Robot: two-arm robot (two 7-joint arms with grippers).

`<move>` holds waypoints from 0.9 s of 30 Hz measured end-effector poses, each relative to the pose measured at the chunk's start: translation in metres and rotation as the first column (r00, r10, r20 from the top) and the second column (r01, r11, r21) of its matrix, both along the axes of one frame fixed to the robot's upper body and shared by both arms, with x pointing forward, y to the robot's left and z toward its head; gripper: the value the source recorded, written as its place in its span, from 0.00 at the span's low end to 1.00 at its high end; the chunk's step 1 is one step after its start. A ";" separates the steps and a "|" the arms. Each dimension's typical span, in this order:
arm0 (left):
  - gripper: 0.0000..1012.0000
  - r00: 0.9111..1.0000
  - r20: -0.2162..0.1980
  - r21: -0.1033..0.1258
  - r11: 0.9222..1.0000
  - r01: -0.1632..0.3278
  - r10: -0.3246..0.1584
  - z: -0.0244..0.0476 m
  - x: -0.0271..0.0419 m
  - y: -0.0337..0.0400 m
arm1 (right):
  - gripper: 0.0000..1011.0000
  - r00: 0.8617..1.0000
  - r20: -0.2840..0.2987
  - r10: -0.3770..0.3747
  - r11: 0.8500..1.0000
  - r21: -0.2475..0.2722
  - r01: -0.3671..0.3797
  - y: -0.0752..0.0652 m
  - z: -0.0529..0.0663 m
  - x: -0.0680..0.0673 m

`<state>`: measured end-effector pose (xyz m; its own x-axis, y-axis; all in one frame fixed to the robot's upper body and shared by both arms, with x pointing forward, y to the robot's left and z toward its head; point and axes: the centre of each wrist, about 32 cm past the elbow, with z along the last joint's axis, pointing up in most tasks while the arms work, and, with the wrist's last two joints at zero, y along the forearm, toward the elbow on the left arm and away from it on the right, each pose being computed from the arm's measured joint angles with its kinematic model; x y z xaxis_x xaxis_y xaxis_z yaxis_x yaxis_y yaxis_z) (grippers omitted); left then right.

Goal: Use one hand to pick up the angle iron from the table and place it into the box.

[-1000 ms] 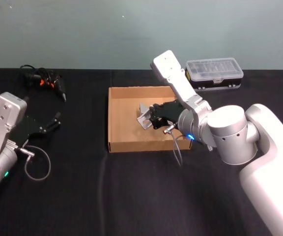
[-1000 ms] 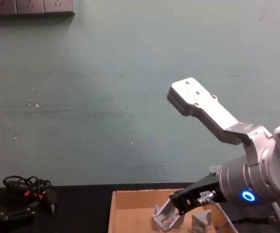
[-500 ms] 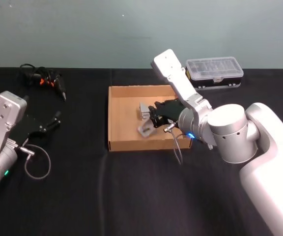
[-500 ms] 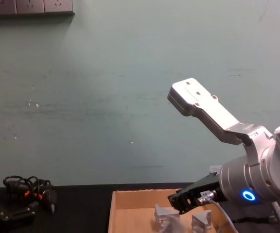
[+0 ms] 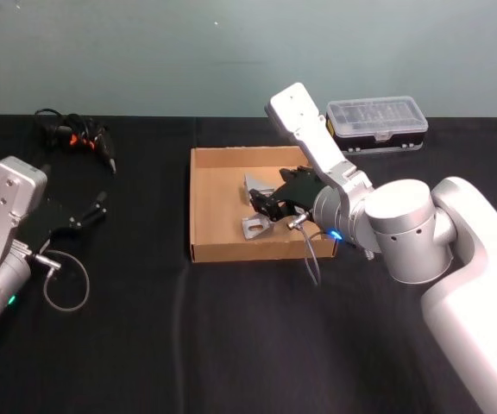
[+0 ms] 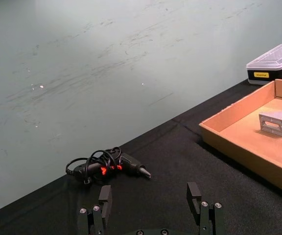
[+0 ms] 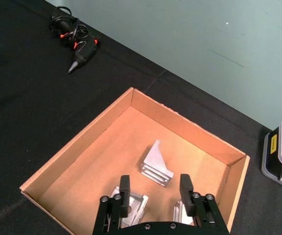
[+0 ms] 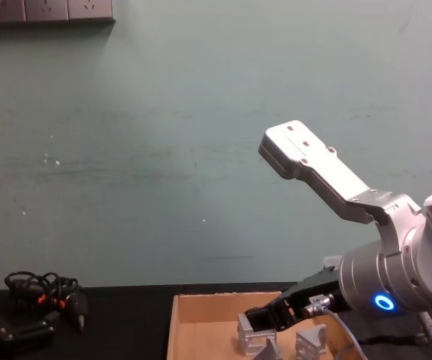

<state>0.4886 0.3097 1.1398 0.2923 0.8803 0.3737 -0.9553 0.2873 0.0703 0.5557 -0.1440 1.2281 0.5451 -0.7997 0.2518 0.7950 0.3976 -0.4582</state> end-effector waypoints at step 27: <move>0.99 1.000 0.000 0.000 1.000 0.000 0.000 0.0000 0.0000 0.0000 | 0.99 0.998 0.059 -0.003 0.999 0.043 0.001 -0.027 0.001 -0.022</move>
